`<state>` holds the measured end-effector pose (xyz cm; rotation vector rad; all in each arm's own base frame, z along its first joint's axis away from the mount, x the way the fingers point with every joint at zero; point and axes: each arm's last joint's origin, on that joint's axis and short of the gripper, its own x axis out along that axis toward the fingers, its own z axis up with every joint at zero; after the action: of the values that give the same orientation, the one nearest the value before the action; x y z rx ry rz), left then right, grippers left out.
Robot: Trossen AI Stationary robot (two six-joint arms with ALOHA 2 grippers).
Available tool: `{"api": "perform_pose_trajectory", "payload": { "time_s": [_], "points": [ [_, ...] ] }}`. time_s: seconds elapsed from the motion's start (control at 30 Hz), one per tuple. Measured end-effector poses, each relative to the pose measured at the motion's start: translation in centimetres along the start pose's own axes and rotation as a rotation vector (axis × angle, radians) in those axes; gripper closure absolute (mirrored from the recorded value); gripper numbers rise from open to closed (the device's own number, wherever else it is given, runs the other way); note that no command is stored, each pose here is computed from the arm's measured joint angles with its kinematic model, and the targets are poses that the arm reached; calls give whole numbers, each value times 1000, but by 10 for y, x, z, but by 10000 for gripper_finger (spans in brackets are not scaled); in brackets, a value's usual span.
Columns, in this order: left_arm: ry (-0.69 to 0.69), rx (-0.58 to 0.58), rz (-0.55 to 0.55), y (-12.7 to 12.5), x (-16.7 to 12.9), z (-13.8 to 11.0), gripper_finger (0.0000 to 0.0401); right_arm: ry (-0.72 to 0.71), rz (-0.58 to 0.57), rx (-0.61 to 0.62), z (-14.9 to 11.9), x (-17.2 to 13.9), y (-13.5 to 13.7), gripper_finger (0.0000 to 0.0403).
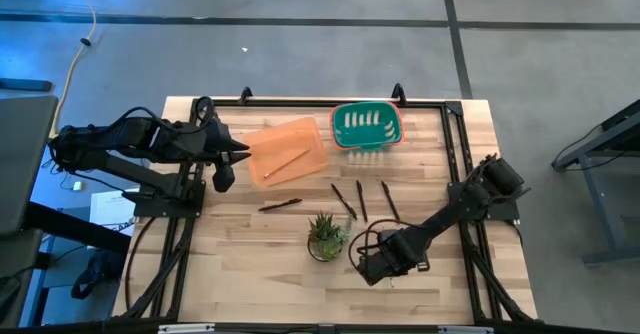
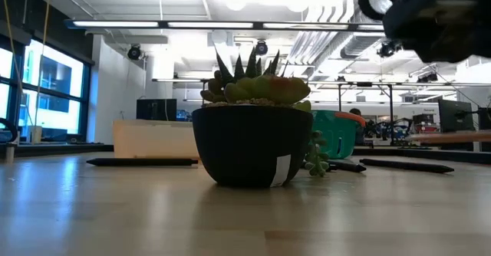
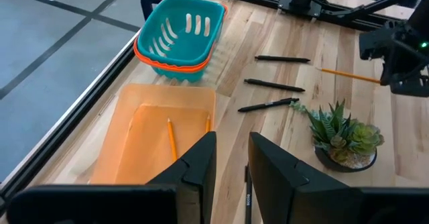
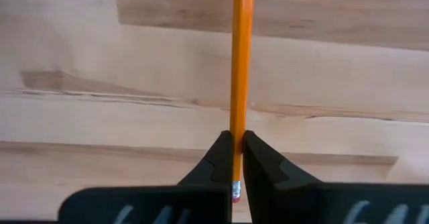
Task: Sort pens & pencils
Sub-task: Put the orange pencil into the orange bin
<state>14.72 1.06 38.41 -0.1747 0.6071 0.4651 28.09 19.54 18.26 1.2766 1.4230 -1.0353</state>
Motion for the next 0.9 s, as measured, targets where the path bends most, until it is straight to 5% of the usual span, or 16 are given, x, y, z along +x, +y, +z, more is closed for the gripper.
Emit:
{"api": "perform_pose_trajectory", "payload": {
  "time_s": [0.9],
  "points": [
    [-38,-16,-11,-1,0,4,325,-55,162,-97,3,-54,-19,403]
  ]
}}
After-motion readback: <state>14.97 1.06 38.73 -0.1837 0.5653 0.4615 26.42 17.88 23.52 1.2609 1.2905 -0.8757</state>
